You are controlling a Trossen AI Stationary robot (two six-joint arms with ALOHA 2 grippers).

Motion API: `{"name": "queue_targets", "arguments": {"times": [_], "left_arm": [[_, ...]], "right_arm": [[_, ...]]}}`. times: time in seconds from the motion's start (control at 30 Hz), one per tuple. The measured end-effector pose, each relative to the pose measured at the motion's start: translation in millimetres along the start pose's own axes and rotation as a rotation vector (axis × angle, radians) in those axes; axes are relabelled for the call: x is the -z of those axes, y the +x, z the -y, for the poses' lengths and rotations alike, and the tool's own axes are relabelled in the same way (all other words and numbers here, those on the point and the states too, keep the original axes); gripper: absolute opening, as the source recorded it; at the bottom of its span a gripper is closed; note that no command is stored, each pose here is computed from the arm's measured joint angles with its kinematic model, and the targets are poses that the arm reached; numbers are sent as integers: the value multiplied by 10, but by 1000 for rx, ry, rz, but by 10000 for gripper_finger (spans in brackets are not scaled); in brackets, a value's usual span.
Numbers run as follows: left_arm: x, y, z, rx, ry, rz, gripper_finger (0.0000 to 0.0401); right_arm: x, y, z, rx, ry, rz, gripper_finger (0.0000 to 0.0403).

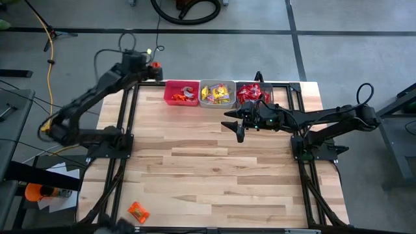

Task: Sort candy
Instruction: Put the orange candy into the red bin

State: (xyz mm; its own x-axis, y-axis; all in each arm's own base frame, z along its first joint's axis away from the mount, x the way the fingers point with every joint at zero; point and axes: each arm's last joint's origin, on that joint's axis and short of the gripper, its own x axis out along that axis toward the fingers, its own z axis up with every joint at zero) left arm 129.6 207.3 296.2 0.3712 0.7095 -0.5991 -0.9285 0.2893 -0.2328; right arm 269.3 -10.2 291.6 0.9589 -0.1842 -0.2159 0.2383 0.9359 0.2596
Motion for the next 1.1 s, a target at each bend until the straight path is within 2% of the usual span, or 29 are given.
{"name": "queue_targets", "arguments": {"times": [0.1,0.23,0.33,0.47,0.53,0.63,0.77,1.0,1.1], "left_arm": [[49,-370,180,221,73,77,2],[340,-705,407,537,144,170,2],[669,-815,544,751,147,214,2],[1095,-904,696,1037,87,260,2],[1289,-944,759,1122,67,269,2],[1503,-988,860,1121,94,254,2],[1655,-1030,975,1085,139,260,2],[1717,-1002,1022,1054,148,249,2],[1642,-993,1030,1023,133,265,2]], "right_arm": [[0,0,0,0,0,0,224],[-5,0,-11,-27,8,0,224],[-32,-2,-40,-98,13,15,224],[-87,-10,-83,-204,16,53,224],[-112,-18,-109,-261,15,69,224],[-126,-32,-163,-323,-8,85,224],[-102,-41,-209,-335,-59,81,224],[-99,-38,-200,-303,-58,83,224],[-99,-38,-200,-304,-58,83,224]]}}
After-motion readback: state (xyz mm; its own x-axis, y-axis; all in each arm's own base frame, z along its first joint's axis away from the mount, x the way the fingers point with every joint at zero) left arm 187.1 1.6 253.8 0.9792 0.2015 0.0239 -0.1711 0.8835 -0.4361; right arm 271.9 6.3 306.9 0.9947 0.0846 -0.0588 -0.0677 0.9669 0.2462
